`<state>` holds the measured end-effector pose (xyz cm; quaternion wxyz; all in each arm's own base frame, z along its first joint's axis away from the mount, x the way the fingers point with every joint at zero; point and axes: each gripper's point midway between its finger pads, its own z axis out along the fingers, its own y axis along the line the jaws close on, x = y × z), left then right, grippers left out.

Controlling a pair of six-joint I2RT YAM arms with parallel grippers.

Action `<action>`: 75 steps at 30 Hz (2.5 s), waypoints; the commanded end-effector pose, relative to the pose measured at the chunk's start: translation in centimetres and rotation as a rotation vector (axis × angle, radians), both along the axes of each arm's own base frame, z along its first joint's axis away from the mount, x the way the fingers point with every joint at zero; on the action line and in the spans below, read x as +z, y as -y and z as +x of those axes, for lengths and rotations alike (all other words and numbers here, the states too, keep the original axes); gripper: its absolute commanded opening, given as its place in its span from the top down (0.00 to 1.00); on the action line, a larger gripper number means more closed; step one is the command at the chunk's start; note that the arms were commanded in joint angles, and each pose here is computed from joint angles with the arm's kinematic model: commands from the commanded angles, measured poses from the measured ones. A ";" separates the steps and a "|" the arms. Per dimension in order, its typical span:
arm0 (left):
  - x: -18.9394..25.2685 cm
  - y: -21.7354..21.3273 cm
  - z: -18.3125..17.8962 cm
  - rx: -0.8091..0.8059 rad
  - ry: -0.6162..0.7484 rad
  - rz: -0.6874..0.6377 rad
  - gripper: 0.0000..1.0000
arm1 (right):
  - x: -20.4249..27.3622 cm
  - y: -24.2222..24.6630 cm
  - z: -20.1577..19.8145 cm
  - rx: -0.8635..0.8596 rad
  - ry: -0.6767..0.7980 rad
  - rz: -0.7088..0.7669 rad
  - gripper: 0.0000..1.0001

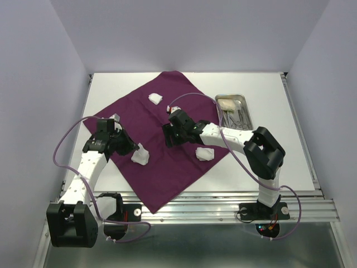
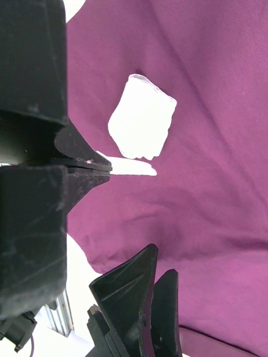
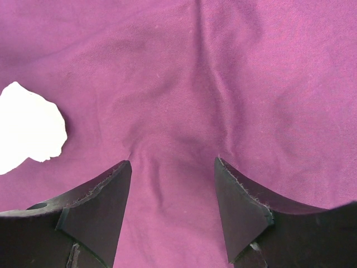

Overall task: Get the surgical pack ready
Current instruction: Adjust the medical item in the surgical kit.

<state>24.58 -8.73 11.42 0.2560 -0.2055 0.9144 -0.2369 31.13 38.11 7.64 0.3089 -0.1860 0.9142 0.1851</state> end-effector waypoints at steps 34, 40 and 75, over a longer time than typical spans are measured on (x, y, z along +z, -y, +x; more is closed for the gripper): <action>-3.7 -2.7 -0.7 0.244 -0.139 0.077 1.00 | 2.8 -0.7 0.7 0.006 0.061 0.060 0.33; -4.4 -2.8 -0.6 0.247 -0.162 0.081 1.00 | 2.5 -0.4 0.5 0.004 0.057 0.051 0.33; -5.0 -3.6 -0.2 0.255 -0.223 0.143 0.70 | 3.0 -1.1 0.4 0.025 0.048 0.075 0.33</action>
